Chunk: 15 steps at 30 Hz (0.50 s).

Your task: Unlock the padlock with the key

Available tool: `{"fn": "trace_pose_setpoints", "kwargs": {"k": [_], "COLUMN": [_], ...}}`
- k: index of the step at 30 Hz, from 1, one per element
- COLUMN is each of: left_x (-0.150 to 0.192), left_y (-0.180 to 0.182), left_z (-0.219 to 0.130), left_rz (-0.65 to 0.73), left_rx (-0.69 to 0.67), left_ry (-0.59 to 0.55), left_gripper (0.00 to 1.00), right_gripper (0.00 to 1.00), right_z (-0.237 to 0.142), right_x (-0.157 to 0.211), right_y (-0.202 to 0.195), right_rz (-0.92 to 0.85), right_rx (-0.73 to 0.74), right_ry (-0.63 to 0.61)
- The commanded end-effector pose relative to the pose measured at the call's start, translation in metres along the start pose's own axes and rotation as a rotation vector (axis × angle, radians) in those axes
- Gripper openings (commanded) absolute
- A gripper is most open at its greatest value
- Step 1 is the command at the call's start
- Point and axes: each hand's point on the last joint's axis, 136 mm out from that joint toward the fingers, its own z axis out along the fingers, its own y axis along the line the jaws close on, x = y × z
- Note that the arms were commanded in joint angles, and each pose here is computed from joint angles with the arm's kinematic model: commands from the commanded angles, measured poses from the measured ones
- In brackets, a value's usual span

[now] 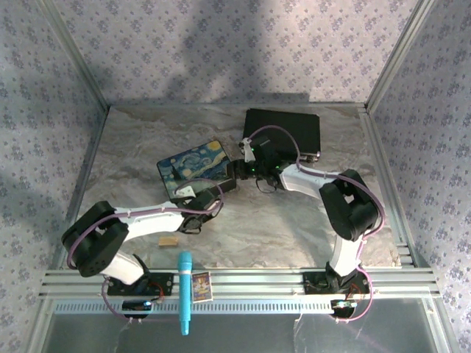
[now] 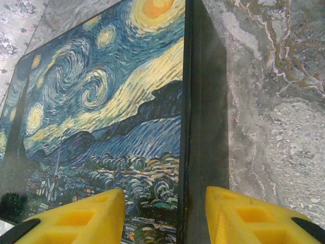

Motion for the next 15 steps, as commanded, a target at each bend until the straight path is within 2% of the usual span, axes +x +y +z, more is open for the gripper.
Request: {"fn": "trace_pose_setpoints", "kwargs": {"k": [1, 3, 6, 8, 11, 15], "left_x": [-0.015, -0.016, -0.012, -0.011, -0.016, -0.021], "left_y": [0.002, 0.007, 0.002, -0.006, -0.006, -0.006], "left_z": [-0.015, -0.022, -0.024, -0.025, -0.019, -0.006], "left_rz": [-0.015, -0.029, -0.055, -0.068, -0.071, -0.105], "left_rx": [-0.04, -0.048, 0.015, 0.051, 0.032, 0.029], "left_ry": [-0.097, -0.091, -0.066, -0.053, -0.068, -0.057], "left_gripper": [0.51, 0.48, 0.46, 0.48, 0.55, 0.55], "right_gripper": [0.46, 0.46, 0.46, 0.46, 0.46, 0.46], "right_z": [0.003, 0.005, 0.007, 0.008, 0.009, 0.01], "right_x": [-0.002, -0.002, -0.005, -0.007, -0.009, -0.008], "right_y": [0.003, 0.002, 0.003, 0.005, 0.005, 0.002], "right_rz": [-0.008, -0.004, -0.002, -0.002, 0.002, 0.008], "right_rx": [-0.016, -0.018, -0.026, -0.029, -0.03, -0.028], "right_ry": [0.005, 0.005, 0.004, 0.004, 0.005, 0.012]}}
